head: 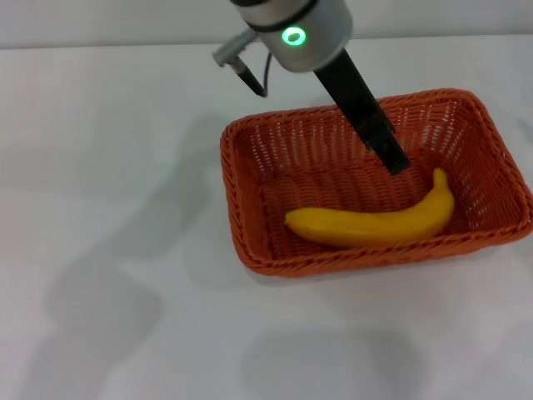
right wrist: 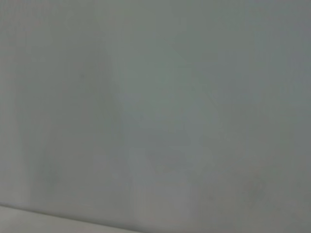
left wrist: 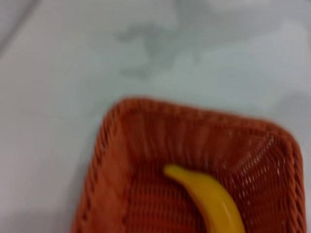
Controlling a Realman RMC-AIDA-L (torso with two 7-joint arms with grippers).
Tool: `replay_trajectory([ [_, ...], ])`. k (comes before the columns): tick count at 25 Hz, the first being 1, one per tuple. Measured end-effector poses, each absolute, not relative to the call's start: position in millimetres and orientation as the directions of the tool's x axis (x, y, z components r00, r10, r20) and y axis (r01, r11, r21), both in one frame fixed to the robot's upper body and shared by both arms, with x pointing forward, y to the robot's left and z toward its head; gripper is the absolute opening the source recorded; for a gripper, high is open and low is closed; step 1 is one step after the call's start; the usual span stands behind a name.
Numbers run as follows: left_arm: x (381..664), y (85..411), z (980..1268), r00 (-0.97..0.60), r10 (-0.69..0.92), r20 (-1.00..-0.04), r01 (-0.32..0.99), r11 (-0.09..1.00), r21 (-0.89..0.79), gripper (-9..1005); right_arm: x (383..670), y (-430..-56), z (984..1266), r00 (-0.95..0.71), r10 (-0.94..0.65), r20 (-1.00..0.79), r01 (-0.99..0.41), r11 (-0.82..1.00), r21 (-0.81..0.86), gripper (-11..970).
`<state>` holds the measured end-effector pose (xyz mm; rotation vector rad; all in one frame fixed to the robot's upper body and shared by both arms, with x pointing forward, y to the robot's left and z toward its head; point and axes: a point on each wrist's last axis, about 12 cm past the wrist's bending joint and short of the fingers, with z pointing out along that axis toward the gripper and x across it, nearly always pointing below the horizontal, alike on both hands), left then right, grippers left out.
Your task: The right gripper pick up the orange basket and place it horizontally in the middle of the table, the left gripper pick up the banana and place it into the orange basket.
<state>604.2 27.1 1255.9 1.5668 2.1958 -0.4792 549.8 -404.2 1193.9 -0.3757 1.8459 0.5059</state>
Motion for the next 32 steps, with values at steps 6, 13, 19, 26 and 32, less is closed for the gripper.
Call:
replay_trajectory([
  [6,599,79,1269,-0.273,0.683,-0.678,0.929,0.371,0.000,884,547,-412,1191,-0.280,-0.022,-0.960,-0.466,0.877,0.115,830],
  [13,577,175,1248,-0.239,0.437,-0.867,0.856,0.516,0.025,884,546,-415,1172,-0.205,0.009,-0.979,-0.458,0.883,0.104,830],
  [19,553,247,1216,-0.165,0.239,-0.957,0.756,0.654,0.033,884,545,-415,1146,-0.111,0.020,-0.994,-0.429,0.901,0.066,829],
  [26,517,315,1176,-0.039,0.056,-0.998,0.643,0.766,0.018,884,517,-408,1103,0.182,0.075,-0.980,-0.311,0.950,0.015,805],
  [32,479,364,1137,0.102,-0.065,-0.993,0.524,0.851,-0.002,884,497,-400,1072,0.170,0.086,-0.982,-0.239,0.970,0.044,769],
])
